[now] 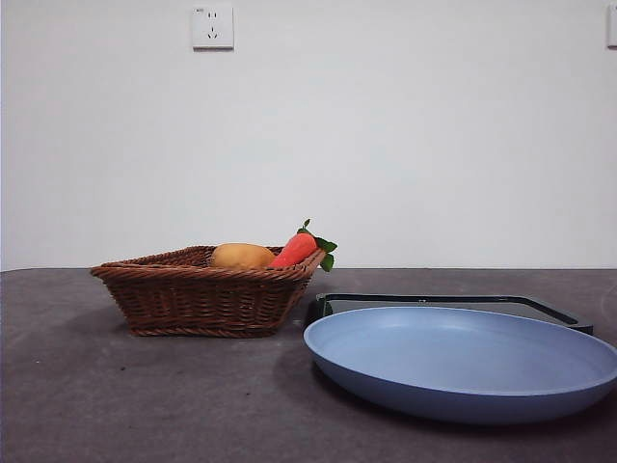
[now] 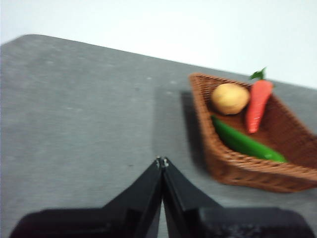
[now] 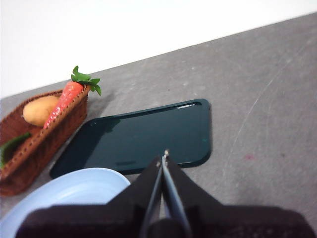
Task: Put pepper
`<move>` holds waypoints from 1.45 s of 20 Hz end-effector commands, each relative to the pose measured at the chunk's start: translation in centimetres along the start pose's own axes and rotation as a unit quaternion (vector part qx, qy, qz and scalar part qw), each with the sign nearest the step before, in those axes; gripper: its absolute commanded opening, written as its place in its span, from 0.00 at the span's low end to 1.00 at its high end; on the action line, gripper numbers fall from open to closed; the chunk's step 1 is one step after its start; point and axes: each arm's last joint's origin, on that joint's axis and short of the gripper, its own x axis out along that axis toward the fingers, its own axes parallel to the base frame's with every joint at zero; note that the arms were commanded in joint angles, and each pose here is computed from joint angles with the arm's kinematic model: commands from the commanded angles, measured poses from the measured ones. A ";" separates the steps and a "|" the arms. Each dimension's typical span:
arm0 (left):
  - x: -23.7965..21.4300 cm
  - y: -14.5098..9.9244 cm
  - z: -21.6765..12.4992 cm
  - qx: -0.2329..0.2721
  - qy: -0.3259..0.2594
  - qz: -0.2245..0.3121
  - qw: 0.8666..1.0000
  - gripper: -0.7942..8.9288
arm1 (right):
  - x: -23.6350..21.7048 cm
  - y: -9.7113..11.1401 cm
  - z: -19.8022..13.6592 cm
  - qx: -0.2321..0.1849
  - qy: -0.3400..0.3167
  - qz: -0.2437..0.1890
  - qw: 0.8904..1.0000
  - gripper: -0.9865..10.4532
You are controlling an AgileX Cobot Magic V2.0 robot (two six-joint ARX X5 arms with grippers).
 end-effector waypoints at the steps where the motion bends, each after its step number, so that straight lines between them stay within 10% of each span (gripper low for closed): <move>1: -0.1 -0.2 0.3 -0.029 -0.005 -0.023 0.999 0.09 | -0.1 0.1 0.4 0.054 -0.009 0.003 0.998 0.09; 10: -1.5 -1.6 4.9 -0.036 -0.001 -0.052 0.998 0.09 | -0.9 1.6 5.1 0.073 -0.021 0.027 0.997 0.09; 18: -1.2 -3.4 10.0 0.003 0.086 -0.145 0.986 0.09 | -1.3 3.9 11.8 0.000 0.094 0.058 0.994 0.09; 29: 0.1 -5.0 14.7 0.060 0.223 -0.230 0.946 0.09 | -0.8 5.3 16.5 -0.090 0.320 0.053 0.941 0.09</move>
